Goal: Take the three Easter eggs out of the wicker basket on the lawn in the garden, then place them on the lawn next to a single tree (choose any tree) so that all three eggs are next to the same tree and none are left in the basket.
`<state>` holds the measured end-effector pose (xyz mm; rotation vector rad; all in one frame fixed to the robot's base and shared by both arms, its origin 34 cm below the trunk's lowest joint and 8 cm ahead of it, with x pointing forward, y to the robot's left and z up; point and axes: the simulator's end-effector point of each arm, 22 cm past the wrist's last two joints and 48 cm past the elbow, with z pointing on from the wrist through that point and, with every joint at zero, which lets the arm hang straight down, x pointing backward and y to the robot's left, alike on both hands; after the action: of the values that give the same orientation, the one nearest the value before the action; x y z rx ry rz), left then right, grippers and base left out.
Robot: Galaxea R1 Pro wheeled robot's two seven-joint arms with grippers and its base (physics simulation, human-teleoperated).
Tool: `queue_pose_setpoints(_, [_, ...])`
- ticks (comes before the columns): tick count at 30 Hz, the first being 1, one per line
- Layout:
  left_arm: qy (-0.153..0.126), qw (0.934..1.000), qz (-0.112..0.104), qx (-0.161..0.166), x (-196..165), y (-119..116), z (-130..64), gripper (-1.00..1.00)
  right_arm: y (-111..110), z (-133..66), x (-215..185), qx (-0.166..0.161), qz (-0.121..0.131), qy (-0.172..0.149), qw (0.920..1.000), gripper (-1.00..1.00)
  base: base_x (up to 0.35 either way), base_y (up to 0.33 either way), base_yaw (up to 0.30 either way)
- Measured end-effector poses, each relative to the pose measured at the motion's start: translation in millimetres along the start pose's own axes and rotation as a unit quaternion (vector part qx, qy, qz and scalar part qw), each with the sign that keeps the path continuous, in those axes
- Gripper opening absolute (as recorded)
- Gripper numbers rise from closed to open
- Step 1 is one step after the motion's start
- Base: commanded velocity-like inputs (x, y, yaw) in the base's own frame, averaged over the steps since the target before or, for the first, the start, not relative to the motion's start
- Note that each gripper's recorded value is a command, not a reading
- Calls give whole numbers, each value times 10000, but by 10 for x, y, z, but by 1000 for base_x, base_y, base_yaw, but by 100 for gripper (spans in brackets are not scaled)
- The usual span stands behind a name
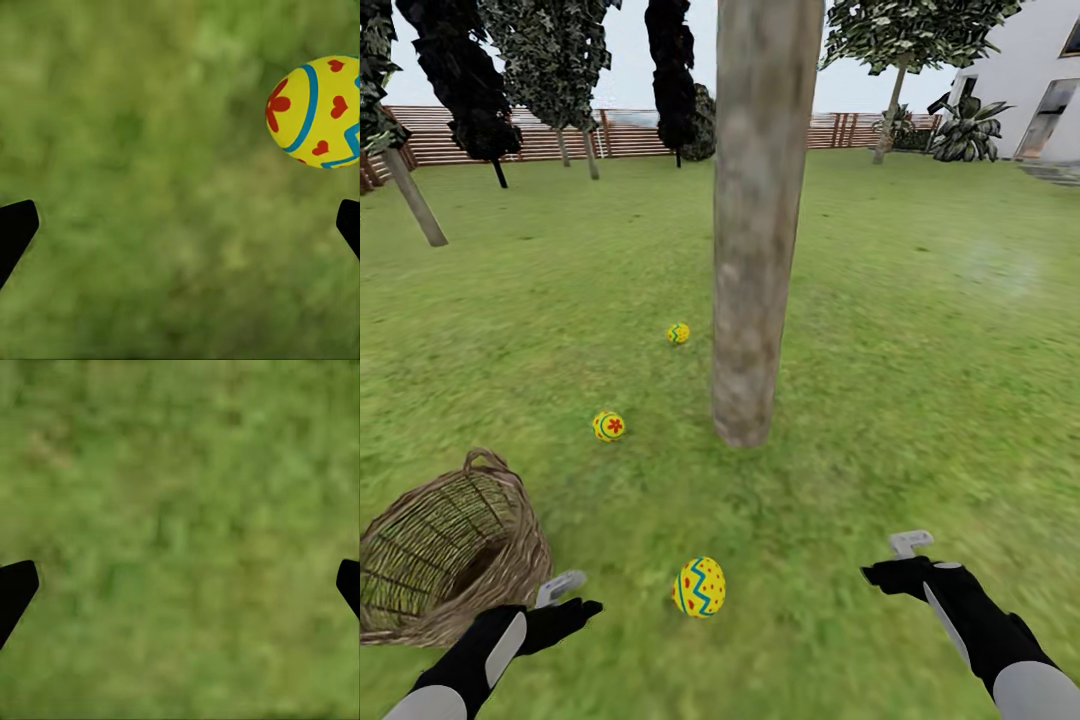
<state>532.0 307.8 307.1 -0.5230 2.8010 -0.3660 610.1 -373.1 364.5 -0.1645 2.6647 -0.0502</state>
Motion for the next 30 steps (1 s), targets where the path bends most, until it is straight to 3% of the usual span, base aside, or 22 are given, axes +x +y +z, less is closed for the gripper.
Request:
queue_pose_setpoints(9, [-3, 10000, -13, 6, -74, -72, -164, 100, -18, -152, -121, 2, 2, 4, 10000, 100, -22, 161, 0])
queue_pose_setpoints(25, [74, 9998, -77, 154, -121, -198, -441, 100, -46, -419, -326, 1, 2, 9, 10000, 100, -330, 73, 0])
queue_pose_setpoints(30, [61, 9999, -64, 125, -165, -219, -535, 100, -58, -472, -236, 0, 33, 169, 9999, 100, -170, 7, 0])
